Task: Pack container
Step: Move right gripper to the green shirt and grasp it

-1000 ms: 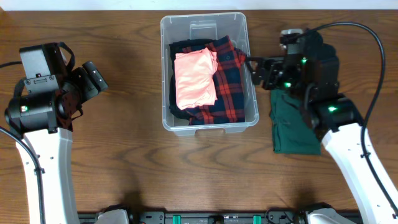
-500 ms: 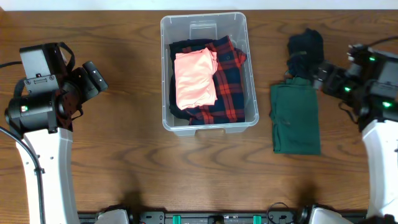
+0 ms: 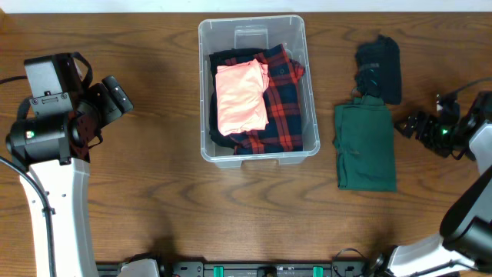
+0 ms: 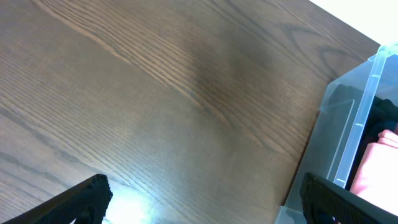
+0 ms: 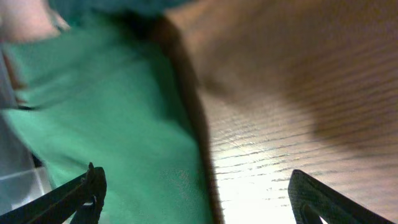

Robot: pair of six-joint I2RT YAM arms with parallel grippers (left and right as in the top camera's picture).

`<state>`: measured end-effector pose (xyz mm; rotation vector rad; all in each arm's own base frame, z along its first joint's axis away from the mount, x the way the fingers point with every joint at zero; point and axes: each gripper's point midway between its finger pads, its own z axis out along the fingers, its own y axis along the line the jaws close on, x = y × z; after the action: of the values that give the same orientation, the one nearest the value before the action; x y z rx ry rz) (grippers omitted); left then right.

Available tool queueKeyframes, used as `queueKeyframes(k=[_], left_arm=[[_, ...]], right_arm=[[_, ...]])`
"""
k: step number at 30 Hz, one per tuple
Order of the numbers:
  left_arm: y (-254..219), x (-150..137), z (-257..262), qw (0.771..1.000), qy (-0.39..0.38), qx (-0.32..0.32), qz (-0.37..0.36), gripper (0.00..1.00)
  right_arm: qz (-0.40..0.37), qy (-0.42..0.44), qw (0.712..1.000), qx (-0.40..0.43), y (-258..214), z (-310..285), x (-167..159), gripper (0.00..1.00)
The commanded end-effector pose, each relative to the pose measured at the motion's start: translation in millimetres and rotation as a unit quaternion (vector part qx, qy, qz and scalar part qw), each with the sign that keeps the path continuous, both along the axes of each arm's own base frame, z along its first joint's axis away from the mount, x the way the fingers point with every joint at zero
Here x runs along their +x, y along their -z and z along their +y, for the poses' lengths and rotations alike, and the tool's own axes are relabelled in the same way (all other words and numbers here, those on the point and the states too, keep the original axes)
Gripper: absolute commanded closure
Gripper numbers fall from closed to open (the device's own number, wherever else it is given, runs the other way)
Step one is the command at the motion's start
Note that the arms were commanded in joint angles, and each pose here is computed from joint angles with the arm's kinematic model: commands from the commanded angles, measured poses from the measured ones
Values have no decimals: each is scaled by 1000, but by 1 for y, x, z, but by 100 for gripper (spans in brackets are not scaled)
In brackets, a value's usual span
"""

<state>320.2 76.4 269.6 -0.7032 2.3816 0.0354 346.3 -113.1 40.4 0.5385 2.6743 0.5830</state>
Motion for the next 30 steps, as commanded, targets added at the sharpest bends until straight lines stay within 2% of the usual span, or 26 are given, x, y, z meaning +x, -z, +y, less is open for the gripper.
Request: queueKeyframes(k=[1,6,16,20,23,30], left_arm=[[3,0,3,1000,-6,0,4,2],[3,0,3,1000,-6,0,4,2],[3,0,3,1000,-6,0,4,2],[3,0,3,1000,-6,0,4,2],[3,0,3,1000,-6,0,4,2],[3,0,3,1000,-6,0,4,2]], right_arm=[[7,-30,999,42,19,12,-4,11],[31,-57,994,87,41,36,-8,13],[79,-114,985,105,64,81,-15,17],[81,-118,984,105,64,84,-15,34],[81,-114,985,106,62,82,-16,60],[18,-109,985,130,22,83,-3,85]])
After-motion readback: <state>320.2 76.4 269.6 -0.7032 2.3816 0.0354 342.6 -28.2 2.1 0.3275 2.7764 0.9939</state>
